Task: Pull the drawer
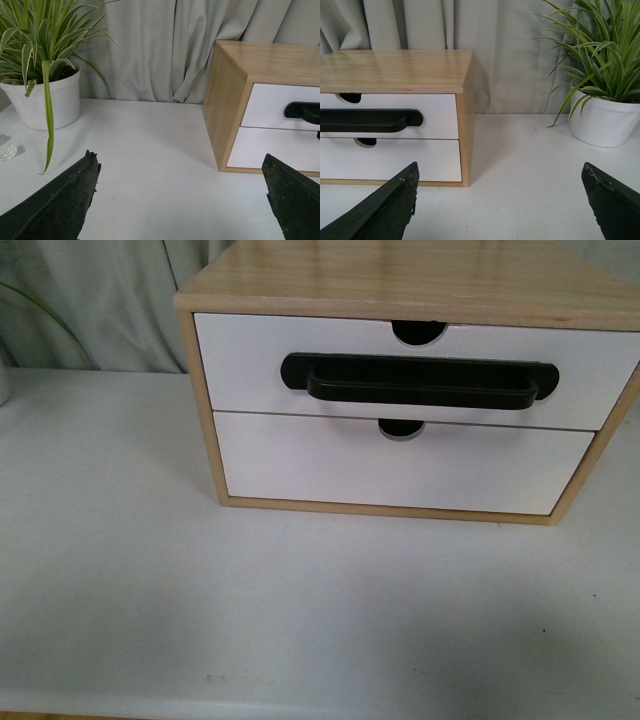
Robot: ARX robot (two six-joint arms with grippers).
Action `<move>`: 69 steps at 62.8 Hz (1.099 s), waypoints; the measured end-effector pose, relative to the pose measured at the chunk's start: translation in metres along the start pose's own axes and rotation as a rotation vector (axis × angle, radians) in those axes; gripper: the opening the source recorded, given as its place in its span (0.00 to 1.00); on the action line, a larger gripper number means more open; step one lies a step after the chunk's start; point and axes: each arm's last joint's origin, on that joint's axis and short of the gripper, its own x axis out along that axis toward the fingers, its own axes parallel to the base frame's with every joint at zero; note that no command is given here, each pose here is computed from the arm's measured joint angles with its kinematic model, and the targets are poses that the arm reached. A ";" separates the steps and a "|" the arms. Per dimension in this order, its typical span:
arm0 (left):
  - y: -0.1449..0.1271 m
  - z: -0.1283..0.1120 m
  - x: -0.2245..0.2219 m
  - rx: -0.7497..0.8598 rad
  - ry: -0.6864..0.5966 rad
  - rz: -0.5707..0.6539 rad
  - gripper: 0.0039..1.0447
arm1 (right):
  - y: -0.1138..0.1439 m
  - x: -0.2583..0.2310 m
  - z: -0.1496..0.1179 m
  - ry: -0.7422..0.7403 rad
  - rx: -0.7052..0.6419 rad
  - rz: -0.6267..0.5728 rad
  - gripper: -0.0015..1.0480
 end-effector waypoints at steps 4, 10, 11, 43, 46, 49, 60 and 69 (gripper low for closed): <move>0.000 0.000 0.000 0.000 0.000 0.000 0.94 | 0.000 0.000 0.000 0.000 0.000 0.000 0.91; 0.000 0.000 0.000 0.000 0.000 0.000 0.94 | 0.000 0.000 0.000 0.000 0.000 0.000 0.91; 0.000 0.000 0.000 0.000 0.000 0.000 0.94 | 0.000 0.000 0.000 0.000 0.000 0.000 0.91; 0.000 0.000 0.000 0.000 0.000 0.000 0.94 | 0.000 0.000 0.000 0.000 0.000 0.000 0.91; 0.000 0.000 0.000 0.000 0.000 0.000 0.94 | 0.000 0.000 0.000 0.000 0.000 0.000 0.91; 0.000 0.000 0.000 0.000 0.000 0.000 0.94 | 0.000 0.000 0.000 0.000 0.000 0.000 0.91; 0.000 0.000 0.000 0.000 0.000 0.000 0.94 | 0.000 0.000 0.000 0.000 0.000 0.000 0.91; 0.000 0.000 0.000 0.000 0.000 0.000 0.94 | 0.000 0.000 0.000 0.000 0.000 0.000 0.91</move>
